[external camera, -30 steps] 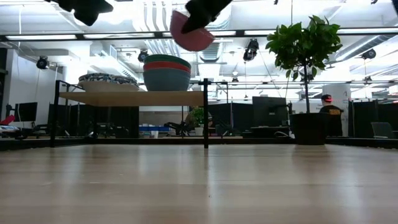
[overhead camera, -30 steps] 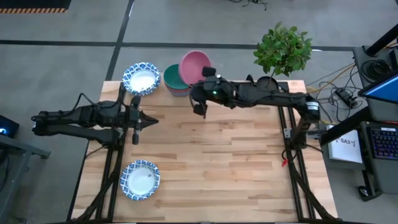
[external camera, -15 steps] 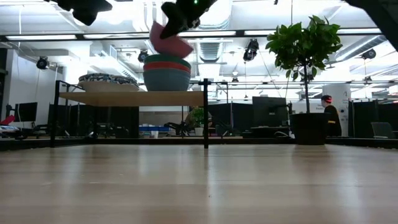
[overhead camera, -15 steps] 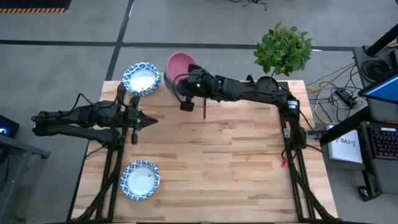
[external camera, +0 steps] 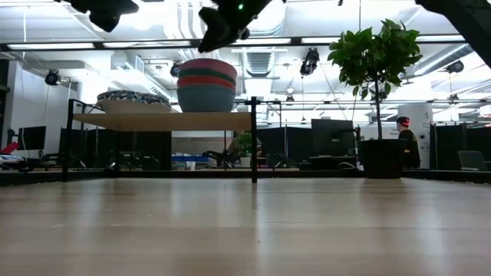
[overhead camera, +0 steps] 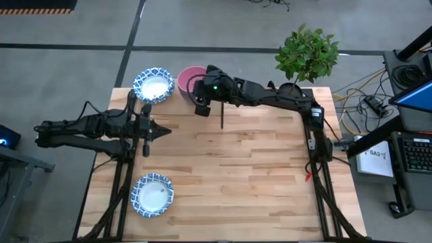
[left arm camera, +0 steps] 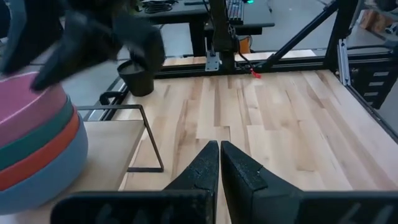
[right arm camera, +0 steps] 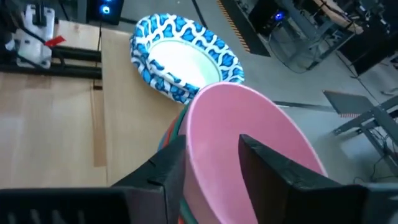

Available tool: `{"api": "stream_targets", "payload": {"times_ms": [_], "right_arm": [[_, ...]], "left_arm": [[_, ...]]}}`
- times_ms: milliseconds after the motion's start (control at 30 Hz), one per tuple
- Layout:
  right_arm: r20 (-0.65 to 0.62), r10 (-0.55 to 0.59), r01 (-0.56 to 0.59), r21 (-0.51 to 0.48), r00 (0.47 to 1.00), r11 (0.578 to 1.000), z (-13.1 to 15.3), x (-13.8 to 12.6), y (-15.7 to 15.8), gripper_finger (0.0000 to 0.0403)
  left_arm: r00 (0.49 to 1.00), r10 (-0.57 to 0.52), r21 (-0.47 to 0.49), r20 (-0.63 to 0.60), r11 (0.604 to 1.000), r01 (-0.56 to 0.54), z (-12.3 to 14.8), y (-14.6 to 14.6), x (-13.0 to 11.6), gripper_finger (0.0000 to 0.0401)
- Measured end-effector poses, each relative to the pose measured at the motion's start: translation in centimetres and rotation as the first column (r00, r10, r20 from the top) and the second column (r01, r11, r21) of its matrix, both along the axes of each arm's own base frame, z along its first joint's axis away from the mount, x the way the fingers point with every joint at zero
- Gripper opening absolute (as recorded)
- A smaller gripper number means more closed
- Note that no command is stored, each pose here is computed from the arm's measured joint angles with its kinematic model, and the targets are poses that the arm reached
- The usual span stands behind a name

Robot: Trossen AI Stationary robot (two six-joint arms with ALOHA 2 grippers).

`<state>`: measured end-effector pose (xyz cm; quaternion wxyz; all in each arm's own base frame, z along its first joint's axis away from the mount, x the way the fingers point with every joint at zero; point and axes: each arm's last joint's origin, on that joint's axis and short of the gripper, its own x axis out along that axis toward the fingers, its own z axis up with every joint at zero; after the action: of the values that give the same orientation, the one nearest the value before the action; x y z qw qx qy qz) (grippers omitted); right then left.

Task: Place and stack bowls onto a shelf
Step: Stack the white and blue bowl on top of the shelf

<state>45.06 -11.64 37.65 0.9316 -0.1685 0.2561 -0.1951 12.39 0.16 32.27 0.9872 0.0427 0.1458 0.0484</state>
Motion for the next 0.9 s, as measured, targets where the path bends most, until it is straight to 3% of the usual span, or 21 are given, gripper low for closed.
{"api": "stream_targets", "payload": {"times_ms": [133,233,467,700,900], "right_arm": [[0.019,-0.004,0.003,0.041,1.000,0.999,1.6,-1.4,0.8,0.0144],[0.022,0.063,-0.065,0.115,0.998,0.991,2.1,-2.2,1.8,0.0141],[0.007,0.218,-0.216,0.166,0.976,0.962,0.8,-3.7,5.8,0.0126],[0.078,0.308,-0.316,0.135,0.948,0.939,-1.8,-7.0,9.6,0.0125],[0.180,0.366,-0.389,0.120,0.913,0.913,-4.2,-11.5,12.2,0.0121]], "left_arm": [[1.000,0.012,-0.040,-0.018,0.999,-0.013,-0.2,0.0,0.0,0.0000],[0.998,0.031,-0.101,-0.050,0.994,-0.036,-0.6,0.0,-0.1,0.0000],[0.985,0.087,-0.266,-0.151,0.956,-0.126,-1.6,0.0,0.0,0.0000],[0.942,0.116,-0.384,-0.315,0.892,-0.239,-3.2,-0.1,1.0,0.0000],[0.898,-0.002,-0.521,-0.439,0.815,-0.253,-4.7,-0.6,3.0,0.0001]]}}
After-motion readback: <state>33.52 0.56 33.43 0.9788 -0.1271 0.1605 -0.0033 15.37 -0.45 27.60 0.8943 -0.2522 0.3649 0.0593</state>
